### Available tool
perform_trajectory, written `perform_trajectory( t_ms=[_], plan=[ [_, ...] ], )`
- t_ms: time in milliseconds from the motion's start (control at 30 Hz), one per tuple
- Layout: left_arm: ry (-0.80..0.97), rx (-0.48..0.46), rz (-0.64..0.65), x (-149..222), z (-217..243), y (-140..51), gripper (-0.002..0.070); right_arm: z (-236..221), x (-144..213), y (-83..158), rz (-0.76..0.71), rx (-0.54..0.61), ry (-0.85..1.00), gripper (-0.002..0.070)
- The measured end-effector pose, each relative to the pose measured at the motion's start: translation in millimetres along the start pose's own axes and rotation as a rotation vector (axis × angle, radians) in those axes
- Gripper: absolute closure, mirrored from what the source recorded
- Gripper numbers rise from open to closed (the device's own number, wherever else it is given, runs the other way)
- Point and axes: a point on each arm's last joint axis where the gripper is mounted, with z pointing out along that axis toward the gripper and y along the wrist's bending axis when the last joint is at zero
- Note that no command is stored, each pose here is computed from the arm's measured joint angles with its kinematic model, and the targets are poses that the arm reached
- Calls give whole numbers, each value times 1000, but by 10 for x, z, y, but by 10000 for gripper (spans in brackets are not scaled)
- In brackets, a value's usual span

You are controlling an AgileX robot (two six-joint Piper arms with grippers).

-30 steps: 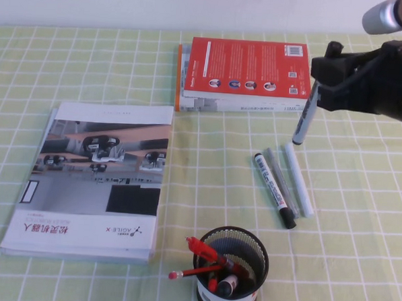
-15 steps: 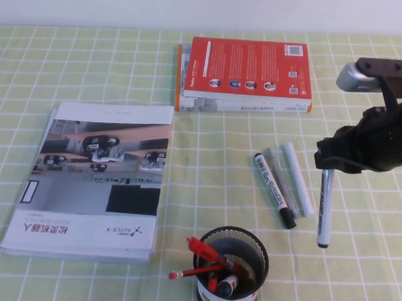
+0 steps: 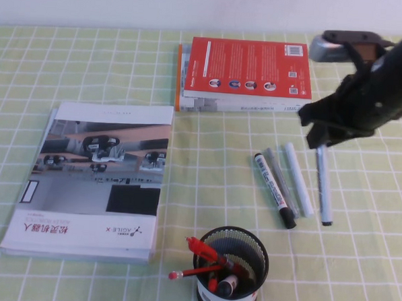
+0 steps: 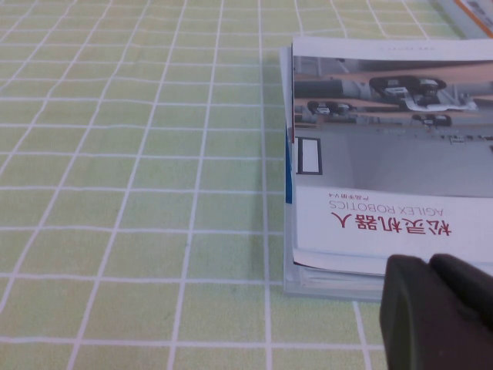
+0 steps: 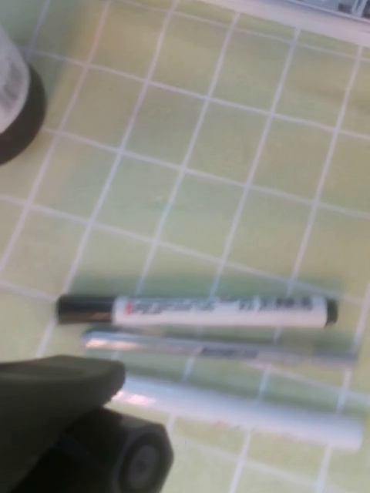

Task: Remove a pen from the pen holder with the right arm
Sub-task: 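Take a marker out of the pen holder and lay it on the table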

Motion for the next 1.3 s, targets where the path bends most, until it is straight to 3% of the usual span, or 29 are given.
perform_trajectory(
  t_ms=[233,333,733,1067,1300],
  plan=[
    [0,0,0,0,0,0,680,498,-320,421,-119,-22,72,577],
    [0,0,0,0,0,0,680,694,-460,495,-140,-28,99,577],
    [0,0,0,0,0,0,680,1312,-684,436,-119,-12,191,577],
    [0,0,0,0,0,0,680,1420,-684,397,-121,12,195,575],
    [0,0,0,0,0,0,680,1420,-685,384,-114,27,194,472]
  ],
)
